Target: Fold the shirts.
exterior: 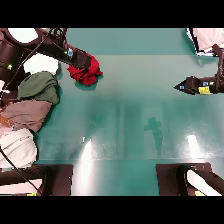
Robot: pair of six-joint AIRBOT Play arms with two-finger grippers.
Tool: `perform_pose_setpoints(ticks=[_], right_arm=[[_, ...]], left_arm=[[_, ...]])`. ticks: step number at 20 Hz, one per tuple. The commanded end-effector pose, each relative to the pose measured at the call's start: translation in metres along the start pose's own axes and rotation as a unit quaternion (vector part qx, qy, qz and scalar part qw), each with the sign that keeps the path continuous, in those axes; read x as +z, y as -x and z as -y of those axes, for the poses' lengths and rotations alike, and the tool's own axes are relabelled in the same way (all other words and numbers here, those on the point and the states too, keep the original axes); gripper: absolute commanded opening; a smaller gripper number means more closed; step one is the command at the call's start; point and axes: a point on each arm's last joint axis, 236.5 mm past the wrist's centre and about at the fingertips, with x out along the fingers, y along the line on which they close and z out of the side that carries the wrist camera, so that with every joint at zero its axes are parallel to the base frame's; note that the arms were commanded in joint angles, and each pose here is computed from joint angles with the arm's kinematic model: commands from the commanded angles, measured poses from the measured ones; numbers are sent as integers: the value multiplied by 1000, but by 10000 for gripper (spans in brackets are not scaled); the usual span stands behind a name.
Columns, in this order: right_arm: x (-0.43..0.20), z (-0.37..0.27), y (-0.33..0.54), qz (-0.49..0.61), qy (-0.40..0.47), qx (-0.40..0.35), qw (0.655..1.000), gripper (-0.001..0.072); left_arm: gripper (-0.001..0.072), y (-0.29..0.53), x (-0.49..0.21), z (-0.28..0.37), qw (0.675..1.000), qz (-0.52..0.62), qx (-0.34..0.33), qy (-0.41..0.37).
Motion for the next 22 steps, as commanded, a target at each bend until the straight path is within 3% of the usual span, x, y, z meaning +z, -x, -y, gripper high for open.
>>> perform_pose_setpoints(ticks=[1, 20, 22], right_arm=[[0, 0, 0, 0, 0, 0, 1000, 12], [0, -1, 0, 1, -1, 3, 1000, 11], [2, -1, 0, 3, -1, 3, 1000, 12]], left_arm=[[25, 0, 0, 0, 1000, 0, 0, 0], [45, 0, 24, -3, 999, 51, 6, -10], [689, -4, 28, -31, 996, 57, 63, -15]])
